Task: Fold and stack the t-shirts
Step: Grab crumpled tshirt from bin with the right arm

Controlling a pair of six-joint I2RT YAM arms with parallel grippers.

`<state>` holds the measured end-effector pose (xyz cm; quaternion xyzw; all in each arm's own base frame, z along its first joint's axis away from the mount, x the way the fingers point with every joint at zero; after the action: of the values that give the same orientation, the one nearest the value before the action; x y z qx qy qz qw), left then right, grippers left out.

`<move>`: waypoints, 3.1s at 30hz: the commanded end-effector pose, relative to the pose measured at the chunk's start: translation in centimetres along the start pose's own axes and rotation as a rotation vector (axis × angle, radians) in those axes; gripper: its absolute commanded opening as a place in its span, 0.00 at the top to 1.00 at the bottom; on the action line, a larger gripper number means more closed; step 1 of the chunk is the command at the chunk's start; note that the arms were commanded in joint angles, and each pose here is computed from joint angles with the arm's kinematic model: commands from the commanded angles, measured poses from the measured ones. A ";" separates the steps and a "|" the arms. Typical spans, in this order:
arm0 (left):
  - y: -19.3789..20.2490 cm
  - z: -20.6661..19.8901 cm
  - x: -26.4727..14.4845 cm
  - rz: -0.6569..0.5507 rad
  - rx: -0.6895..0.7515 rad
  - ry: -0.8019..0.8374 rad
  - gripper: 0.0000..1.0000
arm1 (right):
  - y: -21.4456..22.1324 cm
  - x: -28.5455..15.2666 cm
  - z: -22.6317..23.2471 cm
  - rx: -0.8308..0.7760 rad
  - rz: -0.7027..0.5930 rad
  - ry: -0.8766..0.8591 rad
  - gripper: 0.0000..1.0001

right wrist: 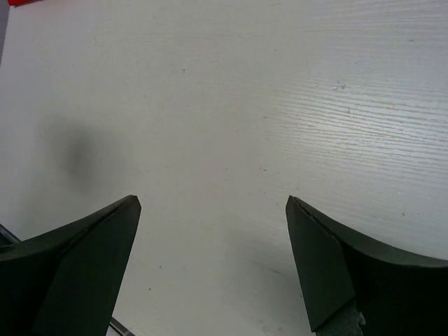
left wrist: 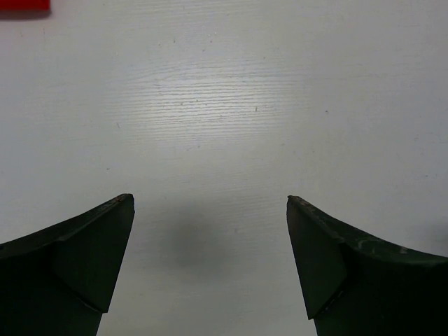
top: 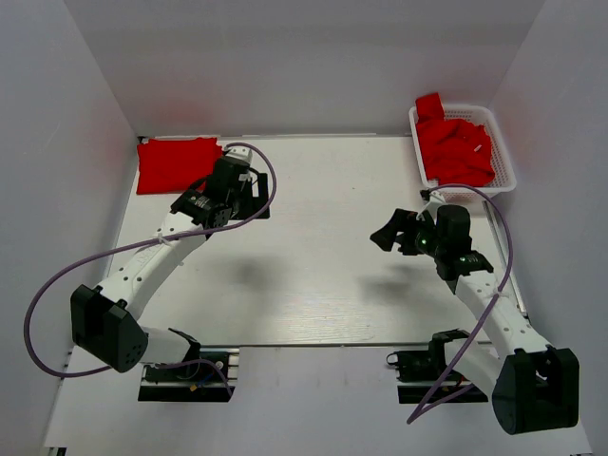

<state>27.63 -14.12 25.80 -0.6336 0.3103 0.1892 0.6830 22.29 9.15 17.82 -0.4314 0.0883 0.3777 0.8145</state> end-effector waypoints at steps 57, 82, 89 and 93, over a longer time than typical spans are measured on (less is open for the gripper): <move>-3.8 -2.3 11.8 0.163 0.072 -0.039 0.00 | -35.8 19.3 -19.9 0.013 -0.679 0.451 0.52; -4.0 -0.7 4.7 0.011 0.029 -0.023 0.00 | -43.1 -2.2 0.4 -0.314 -0.967 0.354 1.00; -4.2 0.5 1.6 -0.042 -0.037 -0.091 0.00 | -44.1 -7.6 7.9 -0.427 -1.032 0.132 1.00; -3.8 0.9 0.5 0.002 -0.050 -0.119 0.00 | -43.9 -12.1 13.3 -0.518 -1.113 -0.023 1.00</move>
<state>31.55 -14.73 26.78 -0.6282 0.2859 0.2180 0.6900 47.74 -4.36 51.01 -0.5894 -0.1165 -0.0662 0.7967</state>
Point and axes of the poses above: each gripper's point midway between its finger pads, its own x axis out along the fingers, its own z axis along the line the jaws close on, y = z × x, the point moved 8 cm from there along -x, back along the fingers, and after that the axes turned 8 degrees about x, right-handed, at the moved point
